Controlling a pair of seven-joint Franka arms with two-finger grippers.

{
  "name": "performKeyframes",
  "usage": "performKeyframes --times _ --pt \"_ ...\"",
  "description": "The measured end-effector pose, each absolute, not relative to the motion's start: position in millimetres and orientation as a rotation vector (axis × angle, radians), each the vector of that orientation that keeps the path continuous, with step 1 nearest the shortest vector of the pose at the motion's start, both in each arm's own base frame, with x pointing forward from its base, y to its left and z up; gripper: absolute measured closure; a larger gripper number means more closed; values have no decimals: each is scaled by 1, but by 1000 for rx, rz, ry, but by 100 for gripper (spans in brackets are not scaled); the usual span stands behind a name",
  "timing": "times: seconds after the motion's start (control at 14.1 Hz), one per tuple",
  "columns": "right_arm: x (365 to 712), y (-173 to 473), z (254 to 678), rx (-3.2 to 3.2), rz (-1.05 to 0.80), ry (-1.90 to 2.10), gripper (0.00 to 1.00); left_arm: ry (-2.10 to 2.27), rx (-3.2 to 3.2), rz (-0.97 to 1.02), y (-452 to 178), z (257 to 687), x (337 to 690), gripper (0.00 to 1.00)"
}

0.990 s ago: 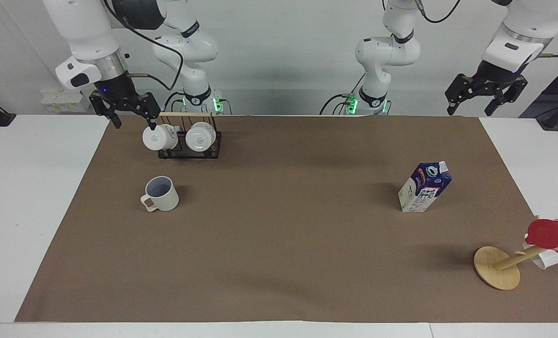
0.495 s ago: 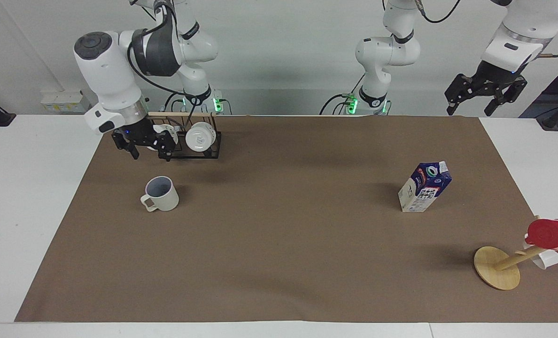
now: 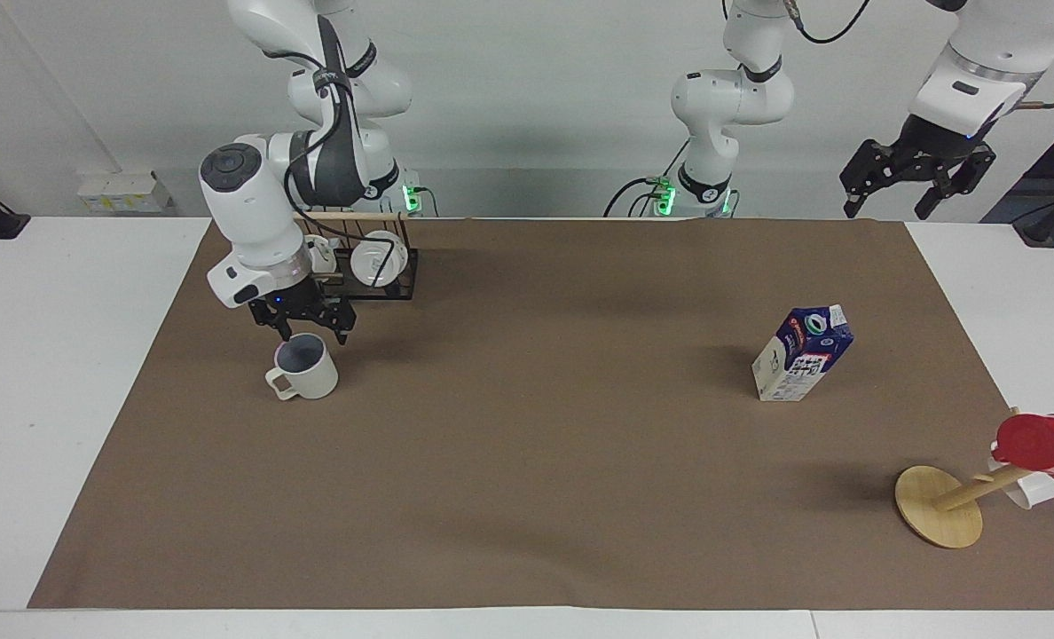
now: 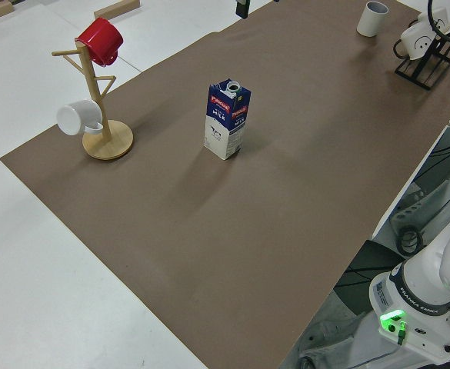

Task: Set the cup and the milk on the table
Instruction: 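Reach the right gripper to the white mug and grasp it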

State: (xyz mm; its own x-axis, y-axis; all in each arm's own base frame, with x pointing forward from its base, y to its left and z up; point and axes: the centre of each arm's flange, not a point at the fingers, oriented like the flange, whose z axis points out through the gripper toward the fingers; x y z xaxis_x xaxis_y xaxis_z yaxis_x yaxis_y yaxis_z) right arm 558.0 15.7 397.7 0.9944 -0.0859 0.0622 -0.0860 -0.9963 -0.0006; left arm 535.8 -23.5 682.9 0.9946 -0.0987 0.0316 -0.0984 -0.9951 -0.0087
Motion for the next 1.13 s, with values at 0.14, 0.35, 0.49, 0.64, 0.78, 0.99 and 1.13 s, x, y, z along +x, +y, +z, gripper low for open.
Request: performKeyframes --times 0.14,0.35,0.49,0.64,0.78,0.99,1.13 --pt "558 16 385 3134 96 -135 0 156 -3130 -50 -24 683 536 0" --pt "558 16 371 3133 85 -134 0 159 -3130 -50 -25 683 536 0" --pt "560 16 360 3132 109 -134 0 160 -3130 -50 -25 683 536 0" --pt "562 16 347 3130 115 -133 0 160 -3130 -50 -25 683 536 0" --pt "564 16 340 3129 114 -133 0 160 -3130 -50 -25 683 536 0" --pt "565 16 339 3129 118 -133 0 160 -3130 -50 -25 683 536 0" --pt "565 16 339 3129 118 -133 5 160 -3130 -50 -25 683 536 0"
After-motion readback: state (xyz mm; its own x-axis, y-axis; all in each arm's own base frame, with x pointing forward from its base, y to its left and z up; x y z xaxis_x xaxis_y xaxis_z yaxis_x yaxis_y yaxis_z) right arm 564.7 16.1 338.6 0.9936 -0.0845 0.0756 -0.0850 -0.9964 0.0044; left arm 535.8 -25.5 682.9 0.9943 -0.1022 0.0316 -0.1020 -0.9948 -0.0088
